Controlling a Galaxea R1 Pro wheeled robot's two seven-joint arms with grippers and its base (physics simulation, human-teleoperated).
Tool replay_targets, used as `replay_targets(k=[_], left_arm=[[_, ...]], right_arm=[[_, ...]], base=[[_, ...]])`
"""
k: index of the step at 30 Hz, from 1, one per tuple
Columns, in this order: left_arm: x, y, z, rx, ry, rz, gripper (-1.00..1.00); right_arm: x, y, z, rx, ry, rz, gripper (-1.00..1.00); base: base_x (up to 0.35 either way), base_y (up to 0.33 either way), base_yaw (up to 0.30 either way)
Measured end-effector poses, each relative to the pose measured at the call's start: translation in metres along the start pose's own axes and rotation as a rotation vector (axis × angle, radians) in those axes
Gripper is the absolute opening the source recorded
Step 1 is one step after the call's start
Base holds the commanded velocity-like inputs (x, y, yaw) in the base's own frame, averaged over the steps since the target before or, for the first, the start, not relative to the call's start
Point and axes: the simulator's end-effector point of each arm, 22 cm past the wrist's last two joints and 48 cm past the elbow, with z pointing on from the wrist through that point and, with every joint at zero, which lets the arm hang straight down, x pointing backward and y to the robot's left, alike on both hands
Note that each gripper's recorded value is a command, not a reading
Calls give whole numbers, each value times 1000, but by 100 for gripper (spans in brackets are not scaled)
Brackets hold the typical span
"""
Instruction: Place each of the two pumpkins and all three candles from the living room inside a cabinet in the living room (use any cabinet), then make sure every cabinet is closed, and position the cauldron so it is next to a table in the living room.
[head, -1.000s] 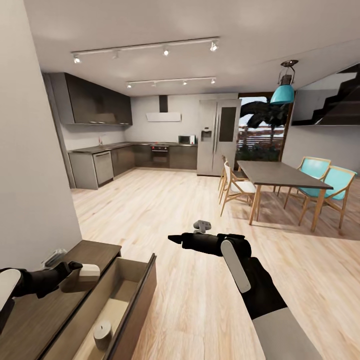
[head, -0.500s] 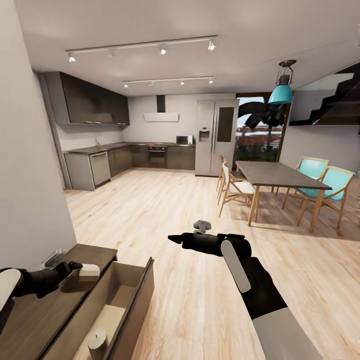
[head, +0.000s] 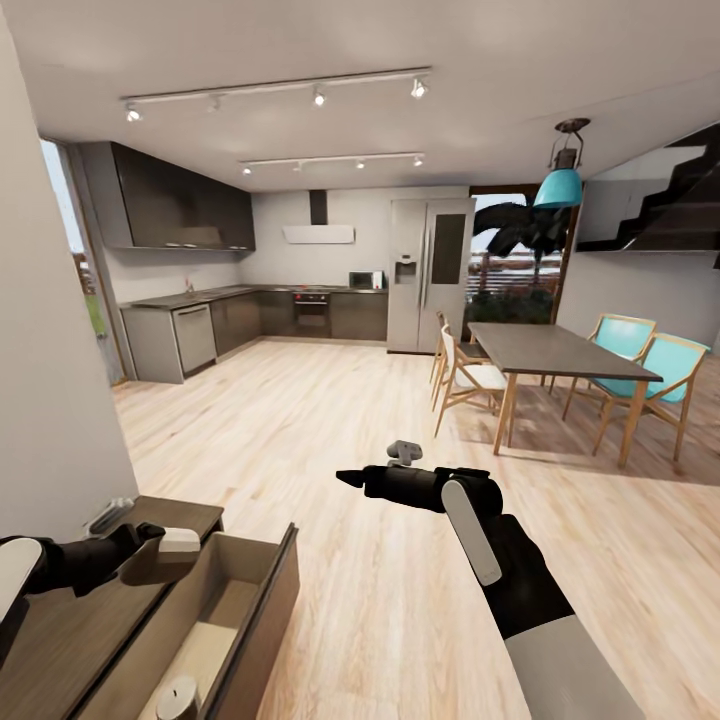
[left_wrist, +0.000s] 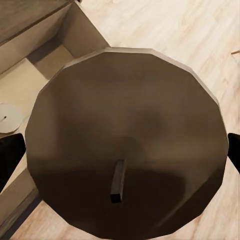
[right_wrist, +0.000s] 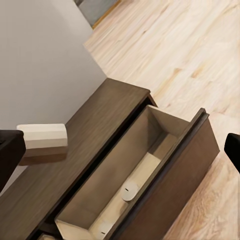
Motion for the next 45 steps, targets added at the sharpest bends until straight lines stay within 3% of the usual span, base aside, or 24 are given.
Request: replay_targets(k=[23,45], left_arm=[[2,-1,1,0,5,5,-100],[3,-2,1,0,5,9,-100]], right_arm=[[0,0,0,-1,0,1,100],[-1,1,-1,-2,-2,-1,100]], base=[[57,-20,0],[161,-22,-31]])
